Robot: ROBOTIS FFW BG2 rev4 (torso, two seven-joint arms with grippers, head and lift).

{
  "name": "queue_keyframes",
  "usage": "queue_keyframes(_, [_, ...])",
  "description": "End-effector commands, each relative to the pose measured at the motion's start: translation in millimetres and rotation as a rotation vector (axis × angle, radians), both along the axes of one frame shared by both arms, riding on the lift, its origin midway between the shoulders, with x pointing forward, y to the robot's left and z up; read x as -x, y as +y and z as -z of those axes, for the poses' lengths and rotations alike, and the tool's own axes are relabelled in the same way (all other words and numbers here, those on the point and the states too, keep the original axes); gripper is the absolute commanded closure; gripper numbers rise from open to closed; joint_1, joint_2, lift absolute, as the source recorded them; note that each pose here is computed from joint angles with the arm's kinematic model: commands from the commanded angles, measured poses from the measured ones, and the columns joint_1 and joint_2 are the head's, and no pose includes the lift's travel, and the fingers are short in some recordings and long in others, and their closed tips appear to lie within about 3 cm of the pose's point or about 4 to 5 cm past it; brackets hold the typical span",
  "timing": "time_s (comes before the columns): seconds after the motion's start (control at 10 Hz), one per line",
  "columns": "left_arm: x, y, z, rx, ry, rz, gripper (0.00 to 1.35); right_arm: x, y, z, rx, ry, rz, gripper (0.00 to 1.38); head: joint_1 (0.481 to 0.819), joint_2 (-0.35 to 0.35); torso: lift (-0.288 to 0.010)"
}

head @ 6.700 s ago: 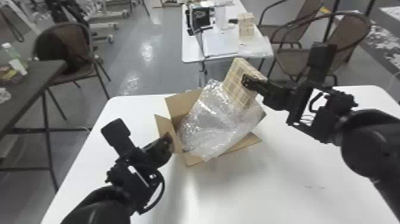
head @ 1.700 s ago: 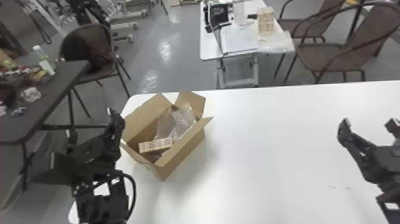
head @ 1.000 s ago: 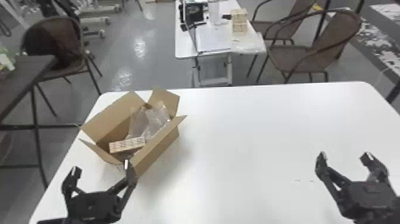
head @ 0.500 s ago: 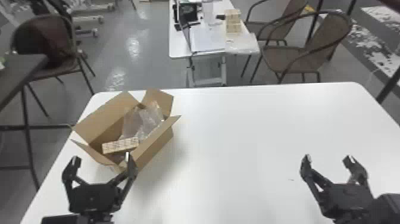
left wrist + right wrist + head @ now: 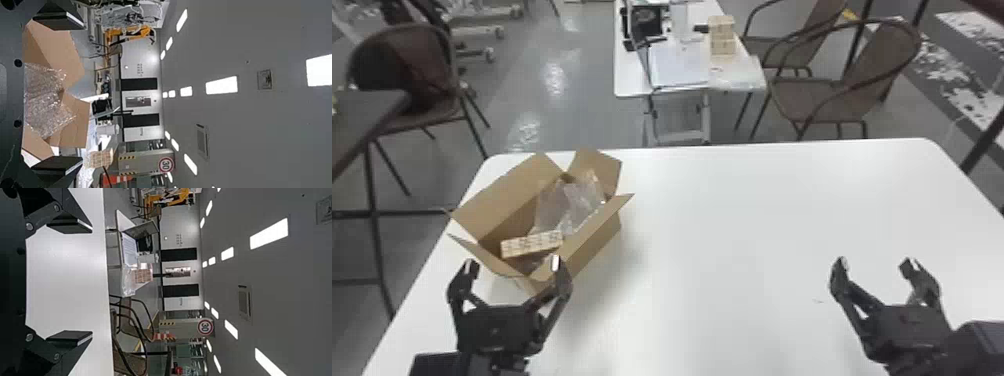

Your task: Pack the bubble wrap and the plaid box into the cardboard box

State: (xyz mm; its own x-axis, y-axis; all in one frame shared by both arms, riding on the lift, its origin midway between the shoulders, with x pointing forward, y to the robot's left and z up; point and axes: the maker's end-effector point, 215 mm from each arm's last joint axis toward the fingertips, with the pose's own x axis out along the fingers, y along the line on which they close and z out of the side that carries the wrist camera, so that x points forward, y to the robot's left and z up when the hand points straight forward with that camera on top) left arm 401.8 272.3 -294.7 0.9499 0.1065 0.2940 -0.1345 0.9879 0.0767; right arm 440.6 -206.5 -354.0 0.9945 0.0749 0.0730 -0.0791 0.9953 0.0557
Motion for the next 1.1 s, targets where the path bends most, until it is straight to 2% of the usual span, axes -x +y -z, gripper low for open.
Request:
queue_keyframes(0.0, [2.8, 2.1, 5.8, -0.018, 0.036, -0.005, 0.10, 0.4, 0.3, 1.0, 0.000, 0.010, -0.002, 0.33, 0.695, 0.088, -0.099])
queue_keyframes(0.5, [2.6, 0.0, 11.9, -0.020, 0.075, -0.003, 0.10, 0.3, -0.1, 1.5, -0.004, 0.013, -0.001, 0.33, 0.695, 0.089, -0.099])
queue_keyframes(1.0, [0.0, 0.2, 7.3, -0.034, 0.069, 0.005, 0.10, -2.6, 1.9, 2.0, -0.009, 0.012, -0.004, 0.33, 0.695, 0.089, -0.099])
